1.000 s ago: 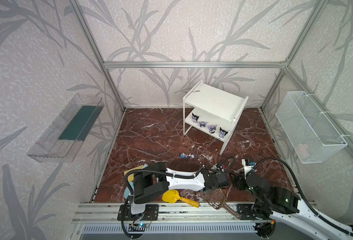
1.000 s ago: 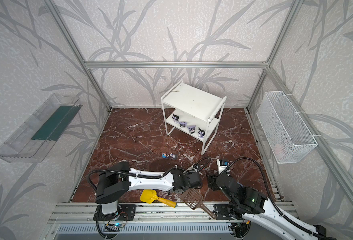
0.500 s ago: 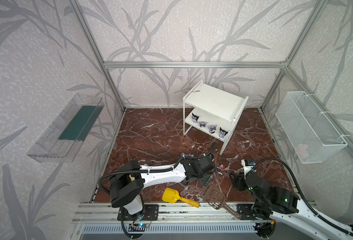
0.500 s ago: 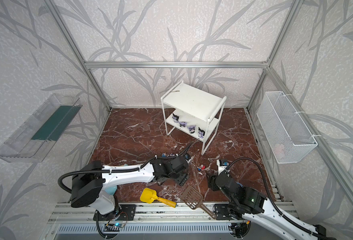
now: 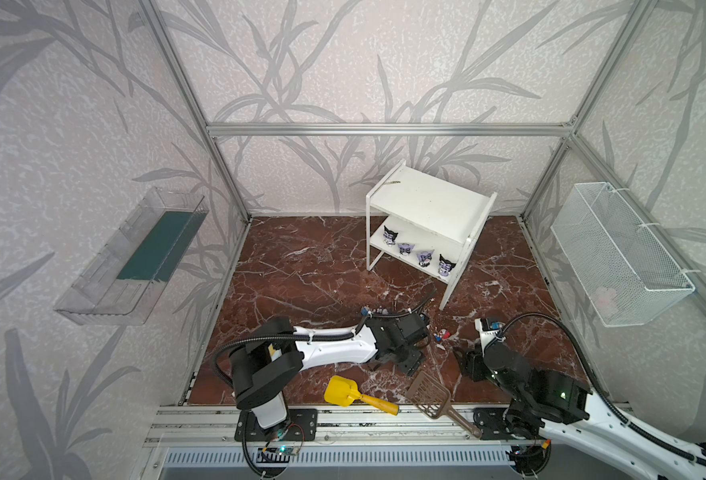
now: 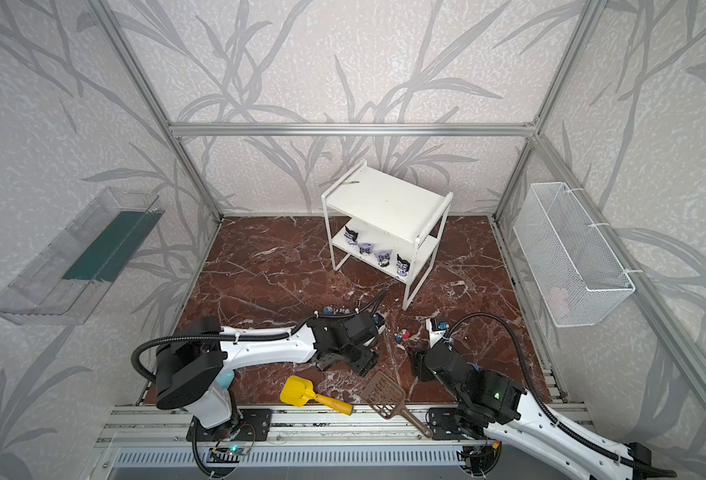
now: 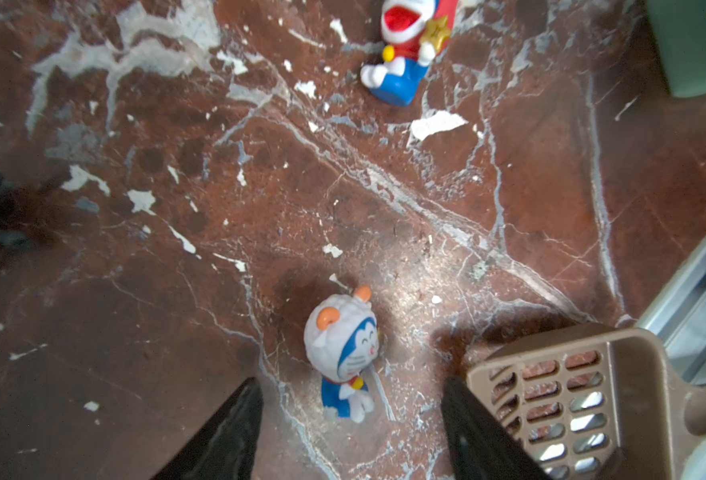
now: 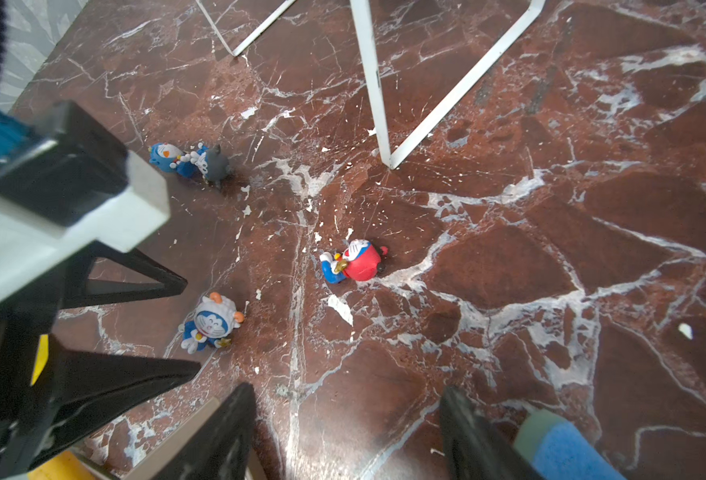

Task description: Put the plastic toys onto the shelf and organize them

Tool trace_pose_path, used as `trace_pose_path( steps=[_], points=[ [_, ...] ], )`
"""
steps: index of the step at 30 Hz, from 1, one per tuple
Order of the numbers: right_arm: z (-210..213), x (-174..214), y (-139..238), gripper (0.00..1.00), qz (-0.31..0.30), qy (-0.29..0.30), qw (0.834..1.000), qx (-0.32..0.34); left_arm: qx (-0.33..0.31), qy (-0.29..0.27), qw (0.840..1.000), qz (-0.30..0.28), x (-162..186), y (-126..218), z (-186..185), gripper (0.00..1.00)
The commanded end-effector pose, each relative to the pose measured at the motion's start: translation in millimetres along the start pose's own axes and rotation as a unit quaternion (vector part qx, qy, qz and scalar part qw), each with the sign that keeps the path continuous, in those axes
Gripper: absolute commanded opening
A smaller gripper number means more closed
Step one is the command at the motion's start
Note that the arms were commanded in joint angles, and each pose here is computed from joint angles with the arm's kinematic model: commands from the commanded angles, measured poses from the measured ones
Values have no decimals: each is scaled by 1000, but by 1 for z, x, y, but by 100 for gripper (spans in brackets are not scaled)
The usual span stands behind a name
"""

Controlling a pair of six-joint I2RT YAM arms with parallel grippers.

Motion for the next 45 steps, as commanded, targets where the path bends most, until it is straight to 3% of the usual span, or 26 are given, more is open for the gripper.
trace_pose_path(
  steps=[1,11,32,45],
  points=[
    [9,-7,1,71,-8,15,1000,-26,-1,-5,1000,-2,-7,-3,-3,67],
    [21,6,-7,83,48,34,997,-54,-5,-18,1000,10,-12,-11,-6,56],
    [18,14,-7,86,57,32,996,-60,-35,-36,997,51,-10,-20,0,40],
    [18,15,-7,88,58,29,996,-61,-19,-36,999,15,-28,10,1,34]
  ],
)
Point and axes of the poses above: each gripper's point midway between its finger pads, its own y axis back along the fingers, its own z axis along the line the jaws close on, x = y × z, the point moved 5 cm from there along y, back along the fingers, and after that the axes turned 7 degrees about y, right-handed, at the moved point
